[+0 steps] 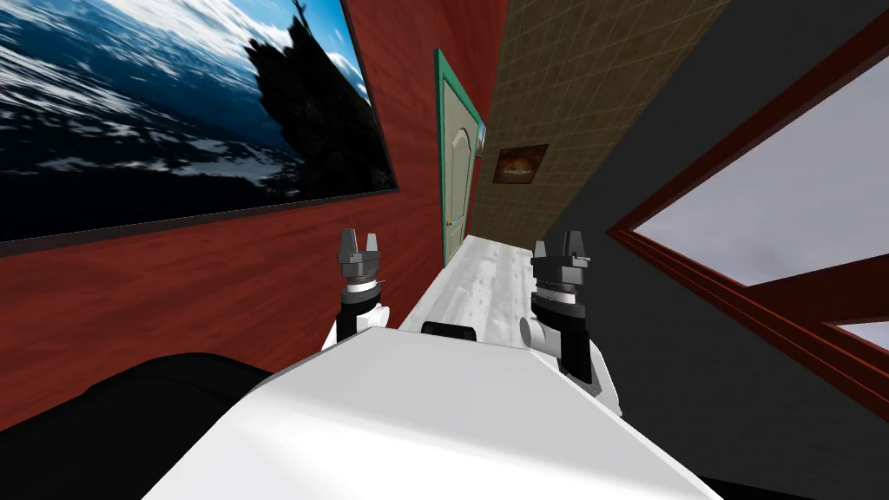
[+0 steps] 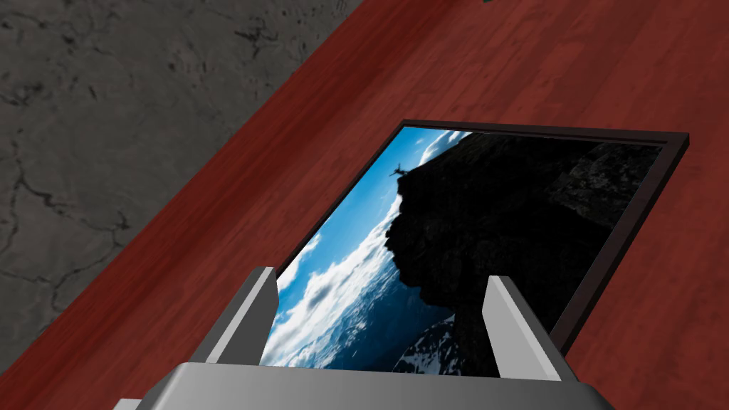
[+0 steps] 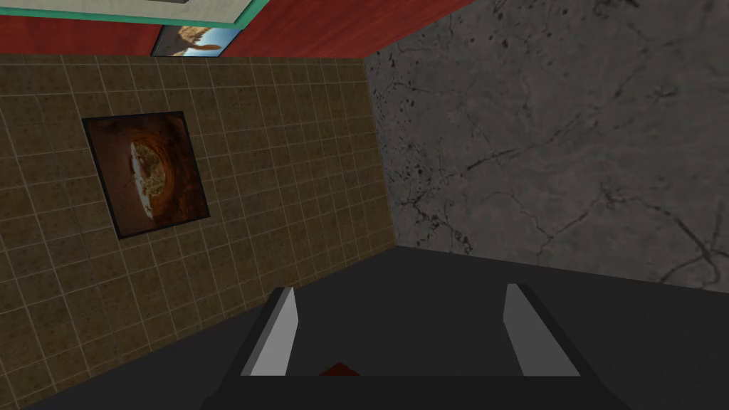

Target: Pull the door open

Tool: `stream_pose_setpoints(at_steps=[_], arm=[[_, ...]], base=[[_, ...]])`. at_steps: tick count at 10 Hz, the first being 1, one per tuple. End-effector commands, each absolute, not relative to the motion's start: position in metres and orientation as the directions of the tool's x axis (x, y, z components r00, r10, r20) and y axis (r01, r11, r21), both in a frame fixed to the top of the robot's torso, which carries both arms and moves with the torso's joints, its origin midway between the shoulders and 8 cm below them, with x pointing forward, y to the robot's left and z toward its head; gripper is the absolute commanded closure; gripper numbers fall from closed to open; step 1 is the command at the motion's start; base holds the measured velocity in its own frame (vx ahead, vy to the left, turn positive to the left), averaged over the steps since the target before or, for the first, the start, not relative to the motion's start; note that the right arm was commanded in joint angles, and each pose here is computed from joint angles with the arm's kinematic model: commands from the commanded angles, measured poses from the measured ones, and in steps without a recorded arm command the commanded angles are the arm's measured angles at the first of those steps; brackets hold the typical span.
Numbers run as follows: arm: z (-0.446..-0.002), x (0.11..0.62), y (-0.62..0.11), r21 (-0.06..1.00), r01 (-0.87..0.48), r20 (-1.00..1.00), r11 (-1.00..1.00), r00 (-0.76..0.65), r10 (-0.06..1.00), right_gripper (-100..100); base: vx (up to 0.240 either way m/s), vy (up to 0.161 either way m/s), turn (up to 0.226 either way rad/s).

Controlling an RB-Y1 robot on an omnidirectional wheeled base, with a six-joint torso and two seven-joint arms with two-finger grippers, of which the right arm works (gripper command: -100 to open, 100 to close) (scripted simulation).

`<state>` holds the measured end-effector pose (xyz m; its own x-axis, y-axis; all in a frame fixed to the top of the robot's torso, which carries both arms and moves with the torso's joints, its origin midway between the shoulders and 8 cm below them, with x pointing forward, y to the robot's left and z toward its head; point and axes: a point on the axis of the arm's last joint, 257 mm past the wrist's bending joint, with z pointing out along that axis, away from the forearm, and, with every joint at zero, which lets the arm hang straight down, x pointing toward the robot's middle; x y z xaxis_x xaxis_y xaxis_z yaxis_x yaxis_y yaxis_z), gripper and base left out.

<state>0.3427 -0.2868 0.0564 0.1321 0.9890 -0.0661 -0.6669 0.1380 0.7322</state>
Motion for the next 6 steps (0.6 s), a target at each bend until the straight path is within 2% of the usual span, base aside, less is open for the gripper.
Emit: stream_pose_setpoints(at_steps=[1, 6], arm=[[0.049, 0.349, -0.286, 0.741, -0.659, -0.065, 0.130, 0.122, 0.990, -100], [0.022, 0.371, -0.283, 0.768, -0.632, -0.061, 0.104, 0.090, 0.994, -100]], base=[[0.054, -0.015, 0.118], [0.119, -0.052, 0.114]])
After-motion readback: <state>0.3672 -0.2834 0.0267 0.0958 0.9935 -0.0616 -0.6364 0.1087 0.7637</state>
